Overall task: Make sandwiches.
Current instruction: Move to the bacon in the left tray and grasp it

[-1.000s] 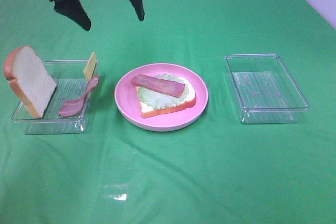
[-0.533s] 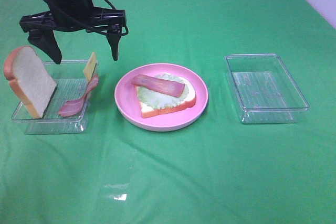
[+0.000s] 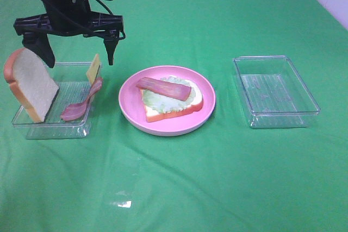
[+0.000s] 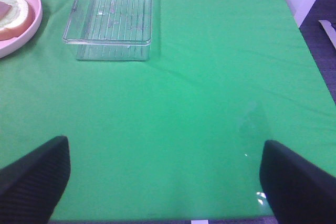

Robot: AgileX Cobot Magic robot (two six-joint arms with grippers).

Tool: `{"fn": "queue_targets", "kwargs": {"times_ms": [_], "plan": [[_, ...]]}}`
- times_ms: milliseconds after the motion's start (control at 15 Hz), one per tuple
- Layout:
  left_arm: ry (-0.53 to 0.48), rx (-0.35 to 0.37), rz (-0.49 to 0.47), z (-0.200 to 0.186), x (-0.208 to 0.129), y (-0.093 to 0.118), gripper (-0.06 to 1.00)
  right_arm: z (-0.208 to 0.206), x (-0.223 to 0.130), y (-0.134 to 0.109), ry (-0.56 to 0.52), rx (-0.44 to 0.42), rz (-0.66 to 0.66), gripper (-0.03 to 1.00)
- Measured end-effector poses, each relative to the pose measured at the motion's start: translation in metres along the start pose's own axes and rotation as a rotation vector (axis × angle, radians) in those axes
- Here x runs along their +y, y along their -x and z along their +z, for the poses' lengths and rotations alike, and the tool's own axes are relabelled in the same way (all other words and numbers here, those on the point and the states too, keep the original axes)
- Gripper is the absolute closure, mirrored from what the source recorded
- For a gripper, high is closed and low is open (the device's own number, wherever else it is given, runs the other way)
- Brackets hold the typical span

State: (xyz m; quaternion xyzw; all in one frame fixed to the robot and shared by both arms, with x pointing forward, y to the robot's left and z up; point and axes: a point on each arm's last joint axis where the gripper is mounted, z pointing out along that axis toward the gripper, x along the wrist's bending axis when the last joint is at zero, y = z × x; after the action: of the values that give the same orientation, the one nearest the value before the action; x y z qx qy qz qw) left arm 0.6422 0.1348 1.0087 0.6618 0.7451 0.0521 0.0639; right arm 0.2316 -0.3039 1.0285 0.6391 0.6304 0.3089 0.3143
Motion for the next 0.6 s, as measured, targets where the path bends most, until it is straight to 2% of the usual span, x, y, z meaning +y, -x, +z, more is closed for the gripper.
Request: {"fn": "queue_targets", "kwargs": {"times_ms": [333, 600], "plan": [[-0.087, 0.042, 0.001, 0.041, -0.001, 0.003, -0.02, 0.0, 0.0, 0.0, 0.0, 0.0, 0.0, 0.01], [-0.12, 0.064, 0.014, 0.059, -0.002, 0.003, -0.02, 0.0, 0.0, 0.0, 0.0, 0.0, 0.0, 0.01]]}}
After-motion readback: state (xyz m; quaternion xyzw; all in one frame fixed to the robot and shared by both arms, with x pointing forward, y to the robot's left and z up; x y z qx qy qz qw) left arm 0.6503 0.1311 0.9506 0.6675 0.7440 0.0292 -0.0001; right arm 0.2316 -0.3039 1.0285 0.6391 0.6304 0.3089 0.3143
